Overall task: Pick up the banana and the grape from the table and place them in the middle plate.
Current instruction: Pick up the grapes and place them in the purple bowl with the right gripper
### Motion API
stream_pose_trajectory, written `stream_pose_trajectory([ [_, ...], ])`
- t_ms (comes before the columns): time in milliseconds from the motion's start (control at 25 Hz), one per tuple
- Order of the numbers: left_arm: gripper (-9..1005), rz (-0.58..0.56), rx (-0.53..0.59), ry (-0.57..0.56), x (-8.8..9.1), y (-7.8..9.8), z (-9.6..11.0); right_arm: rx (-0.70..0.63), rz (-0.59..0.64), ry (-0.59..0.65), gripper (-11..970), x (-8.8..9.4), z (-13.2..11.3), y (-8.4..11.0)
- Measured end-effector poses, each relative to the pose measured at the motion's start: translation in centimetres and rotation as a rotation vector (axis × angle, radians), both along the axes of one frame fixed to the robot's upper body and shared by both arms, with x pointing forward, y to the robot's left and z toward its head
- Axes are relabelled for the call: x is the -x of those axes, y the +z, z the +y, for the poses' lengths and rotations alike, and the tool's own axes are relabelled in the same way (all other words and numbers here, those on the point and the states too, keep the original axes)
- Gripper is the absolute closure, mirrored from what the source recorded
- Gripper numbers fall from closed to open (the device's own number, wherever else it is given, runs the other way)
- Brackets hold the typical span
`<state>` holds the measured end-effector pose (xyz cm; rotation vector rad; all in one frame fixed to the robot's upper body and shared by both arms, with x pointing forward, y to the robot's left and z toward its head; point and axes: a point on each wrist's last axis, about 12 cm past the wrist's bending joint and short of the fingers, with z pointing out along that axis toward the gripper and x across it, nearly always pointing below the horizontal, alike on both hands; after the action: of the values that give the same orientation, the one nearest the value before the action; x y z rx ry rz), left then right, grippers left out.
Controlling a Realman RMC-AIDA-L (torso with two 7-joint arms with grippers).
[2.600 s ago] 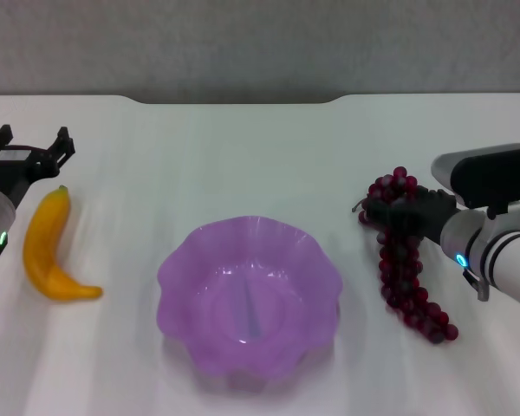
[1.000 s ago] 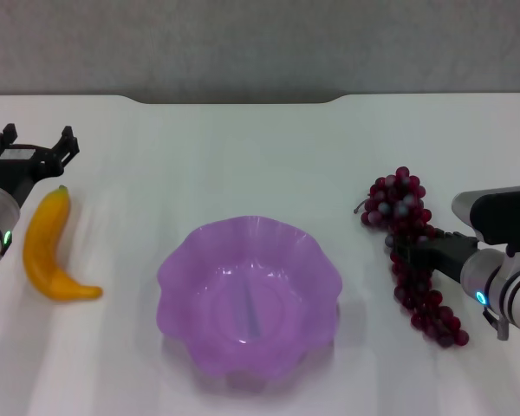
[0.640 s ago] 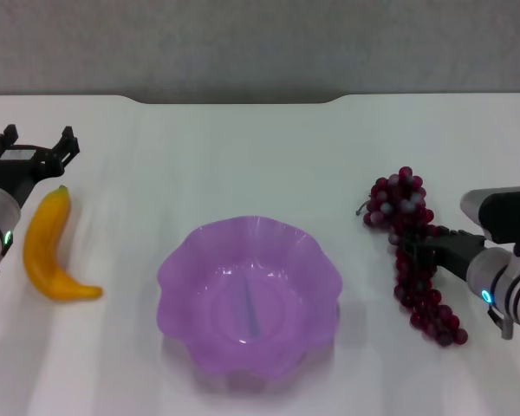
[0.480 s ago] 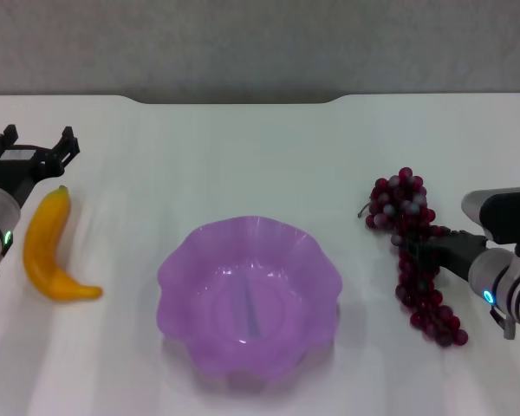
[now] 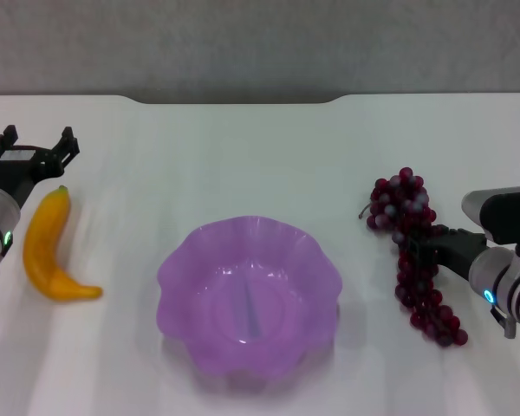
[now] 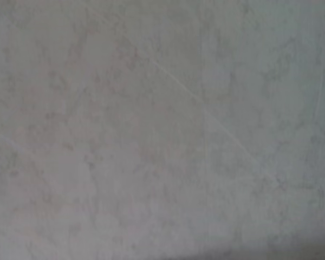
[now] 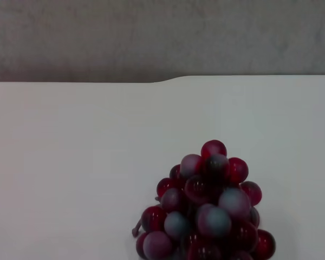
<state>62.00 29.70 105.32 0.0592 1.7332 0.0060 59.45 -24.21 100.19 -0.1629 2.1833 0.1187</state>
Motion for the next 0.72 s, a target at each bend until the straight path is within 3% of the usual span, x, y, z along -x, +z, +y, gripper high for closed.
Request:
stream_pose_trajectory([
  [720, 113, 0.0, 0.0, 0.0, 0.0, 0.0, 0.0, 0.001, -0.003, 0.012, 514, -0.09, 0.3, 0.11],
])
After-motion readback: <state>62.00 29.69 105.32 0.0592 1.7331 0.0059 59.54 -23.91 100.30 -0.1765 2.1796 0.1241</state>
